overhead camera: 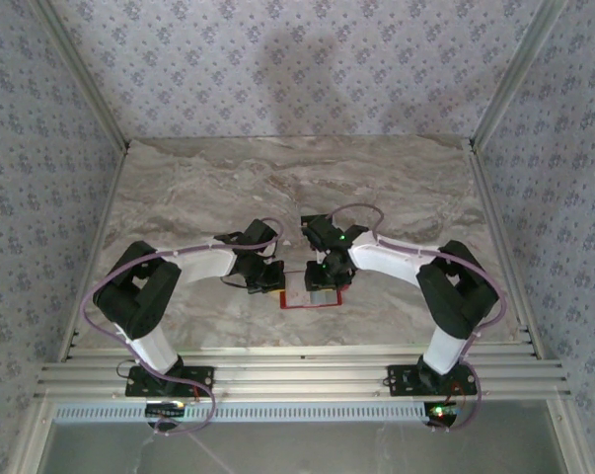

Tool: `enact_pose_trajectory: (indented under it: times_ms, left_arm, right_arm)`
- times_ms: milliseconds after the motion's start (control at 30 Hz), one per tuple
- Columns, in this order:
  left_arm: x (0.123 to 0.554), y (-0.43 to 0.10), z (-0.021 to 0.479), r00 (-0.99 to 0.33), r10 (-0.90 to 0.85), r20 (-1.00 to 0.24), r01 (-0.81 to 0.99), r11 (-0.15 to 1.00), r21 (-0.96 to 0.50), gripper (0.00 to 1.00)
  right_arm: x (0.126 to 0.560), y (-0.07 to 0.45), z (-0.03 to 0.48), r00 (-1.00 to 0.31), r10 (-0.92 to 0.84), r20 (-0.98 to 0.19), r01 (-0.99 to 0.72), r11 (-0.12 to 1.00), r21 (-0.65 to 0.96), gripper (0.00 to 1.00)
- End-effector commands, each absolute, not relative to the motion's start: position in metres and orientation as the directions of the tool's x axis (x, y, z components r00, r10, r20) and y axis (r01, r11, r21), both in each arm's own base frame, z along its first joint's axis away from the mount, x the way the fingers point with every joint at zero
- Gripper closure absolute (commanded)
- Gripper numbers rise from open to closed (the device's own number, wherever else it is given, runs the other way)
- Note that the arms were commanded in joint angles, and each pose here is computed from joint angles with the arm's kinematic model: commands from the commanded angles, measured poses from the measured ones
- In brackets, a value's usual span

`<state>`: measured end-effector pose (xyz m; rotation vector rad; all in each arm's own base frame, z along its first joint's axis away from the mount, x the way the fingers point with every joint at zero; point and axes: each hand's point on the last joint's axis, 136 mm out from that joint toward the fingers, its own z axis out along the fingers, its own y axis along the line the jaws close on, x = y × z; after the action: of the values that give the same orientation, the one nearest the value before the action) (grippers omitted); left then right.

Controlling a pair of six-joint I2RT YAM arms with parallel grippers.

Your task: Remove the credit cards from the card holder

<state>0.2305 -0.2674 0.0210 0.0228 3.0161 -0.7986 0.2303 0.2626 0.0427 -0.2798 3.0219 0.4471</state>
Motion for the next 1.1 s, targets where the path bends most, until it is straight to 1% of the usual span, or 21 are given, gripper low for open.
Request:
enact_pose_trajectory:
  times_ms: [0, 233, 467, 700, 800, 1067]
  left_arm:
    - [0.224, -0.264, 0.018, -1.0, 0.029, -0.009, 0.03, 0.886, -0.462, 0.98]
    - [0.226, -0.265, 0.022, -0.999, 0.03, -0.017, 0.035, 0.882, -0.469, 0.98]
    - [0.228, -0.266, 0.032, -0.999, 0.032, -0.032, 0.043, 0.877, -0.478, 0.98]
    - [0.234, -0.273, 0.047, -0.998, 0.037, -0.059, 0.061, 0.871, -0.488, 0.98]
    - [0.235, -0.277, 0.052, -0.997, 0.045, -0.068, 0.073, 0.868, -0.491, 0.97]
    - [0.235, -0.285, 0.056, -0.995, 0.063, -0.075, 0.092, 0.867, -0.49, 0.97]
  right_arm:
    - [0.232, 0.253, 0.055, -0.975, -0.182, -0.124, -0.206, 0.952, 0.228, 0.62]
    - [0.233, 0.242, 0.056, -0.975, -0.179, -0.132, -0.202, 0.96, 0.191, 0.62]
    - [0.236, 0.219, 0.059, -0.973, -0.181, -0.144, -0.196, 0.976, 0.099, 0.62]
    - [0.238, 0.209, 0.066, -0.973, -0.169, -0.158, -0.184, 0.979, 0.086, 0.62]
    - [0.24, 0.213, 0.07, -0.972, -0.16, -0.173, -0.182, 0.975, 0.123, 0.62]
    - [0.239, 0.243, 0.07, -0.981, -0.114, -0.158, -0.162, 0.926, 0.341, 0.62]
